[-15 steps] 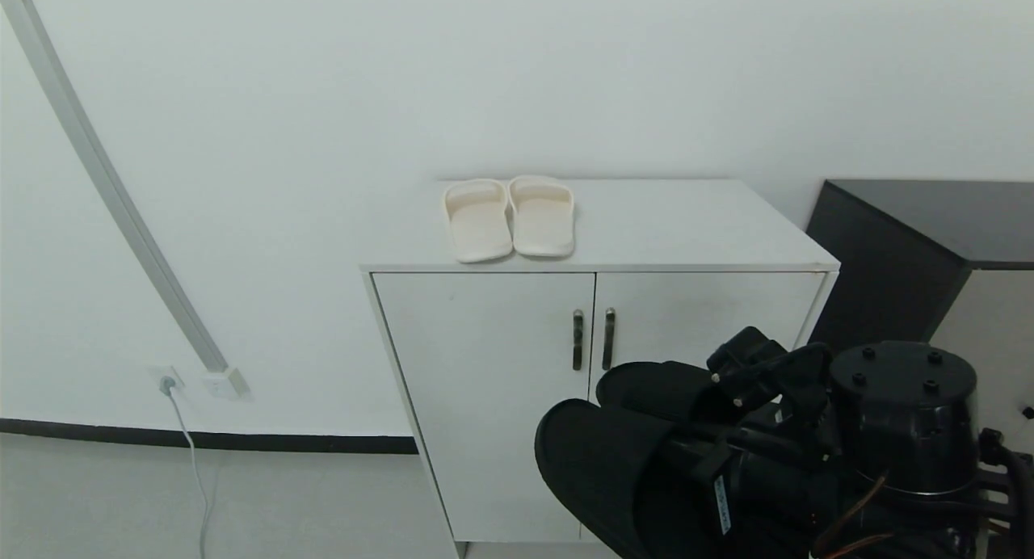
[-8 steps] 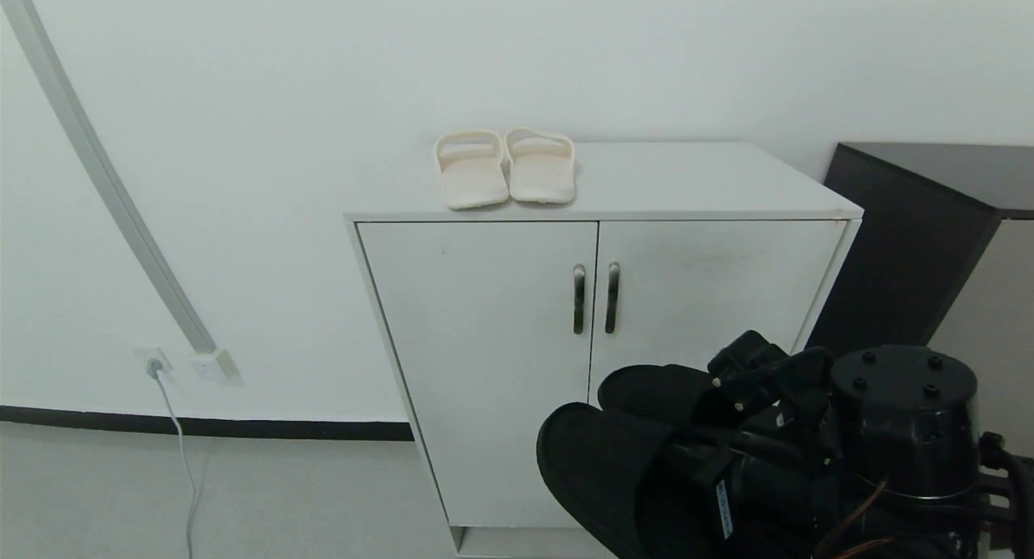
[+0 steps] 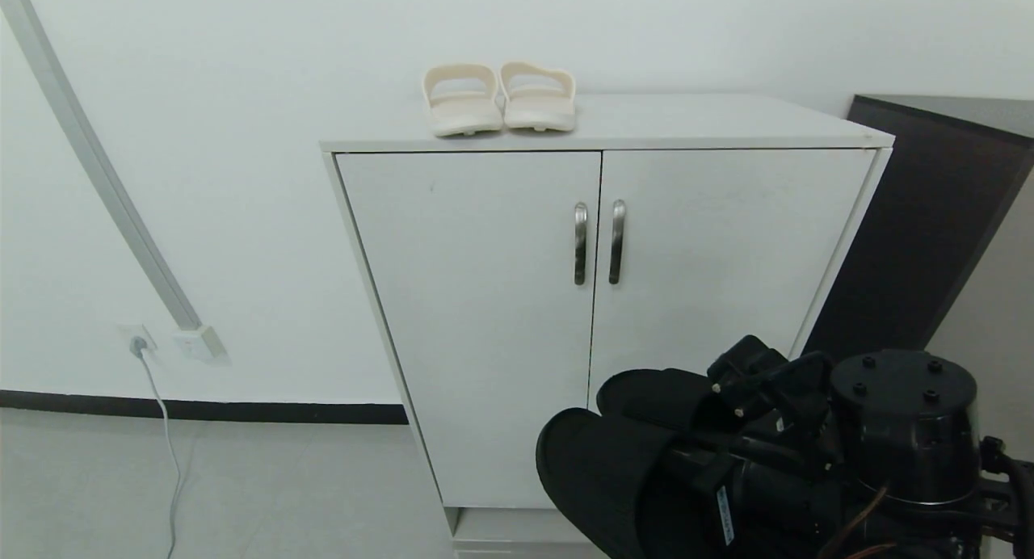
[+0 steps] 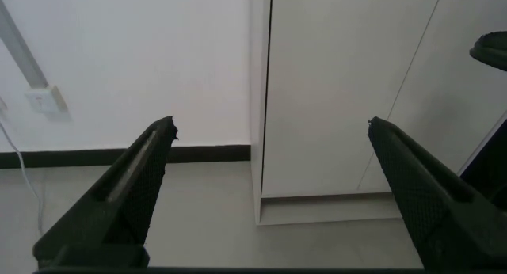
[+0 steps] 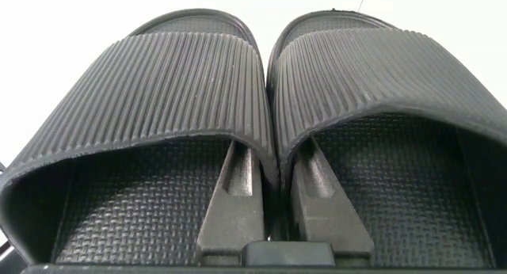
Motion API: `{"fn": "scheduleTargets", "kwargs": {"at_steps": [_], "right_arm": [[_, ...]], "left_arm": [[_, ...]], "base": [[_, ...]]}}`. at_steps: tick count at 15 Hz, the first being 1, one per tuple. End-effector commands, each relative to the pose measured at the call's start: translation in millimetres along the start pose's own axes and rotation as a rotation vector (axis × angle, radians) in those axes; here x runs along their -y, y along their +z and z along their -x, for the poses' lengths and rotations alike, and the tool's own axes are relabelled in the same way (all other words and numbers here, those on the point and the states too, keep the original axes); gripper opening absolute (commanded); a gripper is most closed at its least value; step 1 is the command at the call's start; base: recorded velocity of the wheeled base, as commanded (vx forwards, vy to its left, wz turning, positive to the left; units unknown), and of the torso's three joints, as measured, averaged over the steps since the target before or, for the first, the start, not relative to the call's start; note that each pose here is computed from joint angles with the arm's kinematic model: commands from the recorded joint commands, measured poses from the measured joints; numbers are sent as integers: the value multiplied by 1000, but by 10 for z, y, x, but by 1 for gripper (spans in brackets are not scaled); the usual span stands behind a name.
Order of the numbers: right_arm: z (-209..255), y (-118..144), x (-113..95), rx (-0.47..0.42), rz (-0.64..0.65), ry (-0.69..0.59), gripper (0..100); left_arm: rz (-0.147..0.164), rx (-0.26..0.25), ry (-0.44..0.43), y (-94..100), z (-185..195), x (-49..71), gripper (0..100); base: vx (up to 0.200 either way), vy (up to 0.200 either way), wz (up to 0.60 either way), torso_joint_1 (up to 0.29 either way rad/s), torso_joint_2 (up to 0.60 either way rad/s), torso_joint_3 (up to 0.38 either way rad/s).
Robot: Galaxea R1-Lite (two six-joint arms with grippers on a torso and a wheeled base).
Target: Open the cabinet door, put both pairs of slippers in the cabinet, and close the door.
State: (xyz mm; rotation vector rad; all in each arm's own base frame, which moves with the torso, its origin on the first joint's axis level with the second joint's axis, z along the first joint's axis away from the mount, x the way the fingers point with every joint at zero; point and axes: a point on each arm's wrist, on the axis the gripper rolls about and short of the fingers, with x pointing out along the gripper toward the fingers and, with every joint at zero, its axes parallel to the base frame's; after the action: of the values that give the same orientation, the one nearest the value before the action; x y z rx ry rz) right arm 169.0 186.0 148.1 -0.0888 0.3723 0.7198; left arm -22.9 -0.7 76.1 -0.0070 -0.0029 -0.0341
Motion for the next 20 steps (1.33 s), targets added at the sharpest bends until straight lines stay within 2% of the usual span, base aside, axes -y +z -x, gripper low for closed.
{"fn": "scheduleTargets", "kwargs": {"at_steps": [1,3,5,6,7,8,9,10,13,17,18,19,20], "right_arm": [[-1,-3,0,-1,0,0,0],[-4,-6,-1,-3,0,0,0],[-7,-13,4,-6,0,-2,0],[-7,-17,4,-7,0,-2,0],[-7,-17,4,-7,0,0,0],[-6,-18,0,-8,1,1,0],[-5,-22,0,-9,2,1,0],[-1,-23,1,-9,2,1,0],[7,-21,1,-6,2,3,0],[7,-16,1,-2,1,3,0],[7,-14,1,0,1,2,0],[7,-17,1,0,1,3,0],[7,-11,0,3,1,4,0]], "left_arm": [[-1,0,0,0,0,0,100],[-4,8,2,13,2,0,100],[-3,14,2,27,6,0,100],[25,69,0,256,56,2,100],[73,80,0,488,75,5,100],[62,49,-2,558,39,4,100],[30,-5,-20,570,-32,5,100],[21,-48,-63,579,-91,10,100],[32,-128,-195,676,-294,36,100],[47,-176,-334,871,-783,62,100],[48,-178,-364,894,-882,72,100],[48,-158,-445,958,-1081,135,100],[47,-148,-481,986,-1162,174,100]], "base": [[0,0,0,-36,447,388],[0,0,0,-12,408,381],[0,0,0,-1,65,52],[0,0,0,0,0,0],[0,0,0,0,0,0],[0,0,0,0,0,0],[0,0,0,0,0,0],[0,0,0,2,129,183],[0,0,0,-2,102,76],[0,0,0,0,0,0],[0,0,0,0,0,0],[0,0,0,0,0,0],[0,0,0,0,0,0]]}}
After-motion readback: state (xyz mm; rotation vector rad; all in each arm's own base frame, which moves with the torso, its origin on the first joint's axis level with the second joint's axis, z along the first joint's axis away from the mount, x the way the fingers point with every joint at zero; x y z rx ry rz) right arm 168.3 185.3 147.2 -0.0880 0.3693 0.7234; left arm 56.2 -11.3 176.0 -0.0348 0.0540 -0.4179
